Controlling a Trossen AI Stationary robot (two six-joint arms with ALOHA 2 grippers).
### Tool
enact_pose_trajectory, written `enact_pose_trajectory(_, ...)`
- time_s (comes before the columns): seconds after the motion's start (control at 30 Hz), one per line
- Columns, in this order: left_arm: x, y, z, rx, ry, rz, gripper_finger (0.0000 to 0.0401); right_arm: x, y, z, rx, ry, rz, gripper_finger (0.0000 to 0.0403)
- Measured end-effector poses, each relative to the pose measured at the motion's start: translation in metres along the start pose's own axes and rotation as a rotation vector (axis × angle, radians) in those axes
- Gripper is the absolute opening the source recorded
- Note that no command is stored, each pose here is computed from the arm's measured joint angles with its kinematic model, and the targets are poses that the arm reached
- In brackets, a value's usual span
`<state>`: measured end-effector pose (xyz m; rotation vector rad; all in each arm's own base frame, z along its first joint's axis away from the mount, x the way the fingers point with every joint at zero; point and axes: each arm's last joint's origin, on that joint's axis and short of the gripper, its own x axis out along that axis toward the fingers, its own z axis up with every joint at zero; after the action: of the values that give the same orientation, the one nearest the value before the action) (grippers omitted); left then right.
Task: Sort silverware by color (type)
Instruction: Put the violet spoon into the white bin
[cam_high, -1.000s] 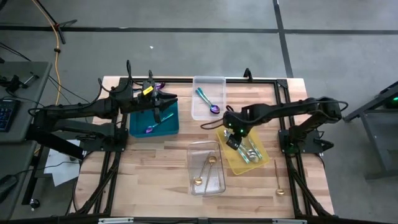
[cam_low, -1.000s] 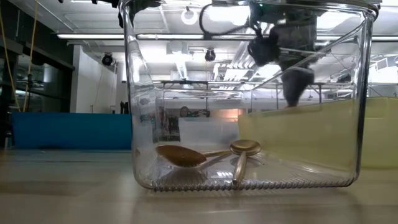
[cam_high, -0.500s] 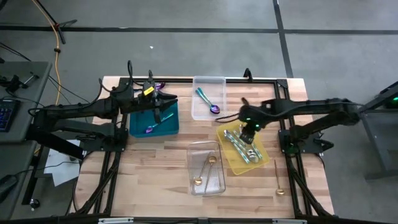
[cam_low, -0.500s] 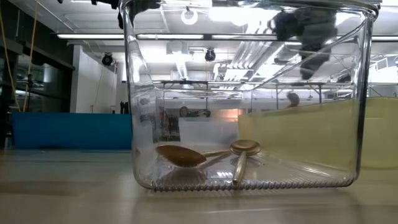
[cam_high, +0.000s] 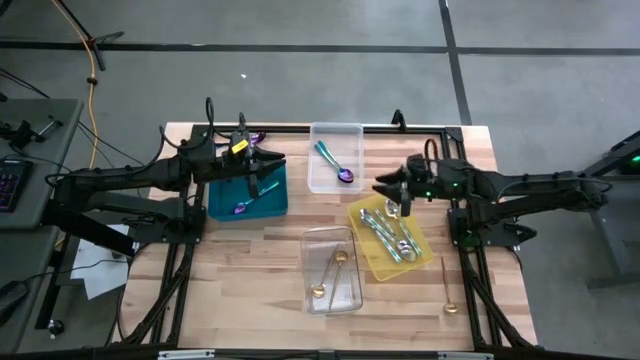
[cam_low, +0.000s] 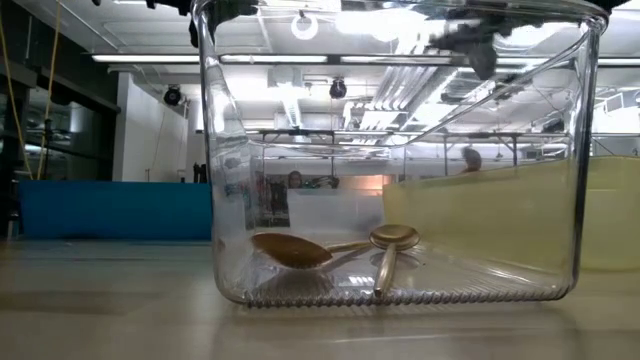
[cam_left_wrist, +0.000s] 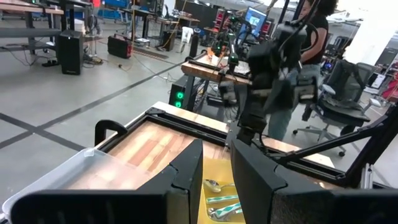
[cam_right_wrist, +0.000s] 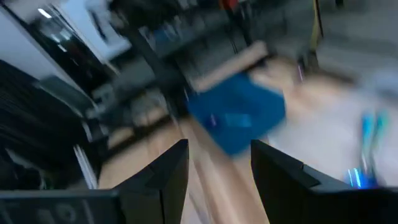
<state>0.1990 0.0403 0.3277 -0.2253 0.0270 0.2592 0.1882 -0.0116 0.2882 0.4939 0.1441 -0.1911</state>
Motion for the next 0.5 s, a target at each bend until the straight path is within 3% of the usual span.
enact_pose_trajectory(0.2,0.0,0.0,0.0,0.046,-0.001,0.001,0.0076,-0.001,0.008,0.015,-0.133,-0.183,0.075,0.0165)
enact_pose_trajectory(0.5,0.0,0.0,0.0,0.051,-0.001,0.001,0.0076,-0.001,0.008,0.015,-0.142,-0.179,0.073,0.0165)
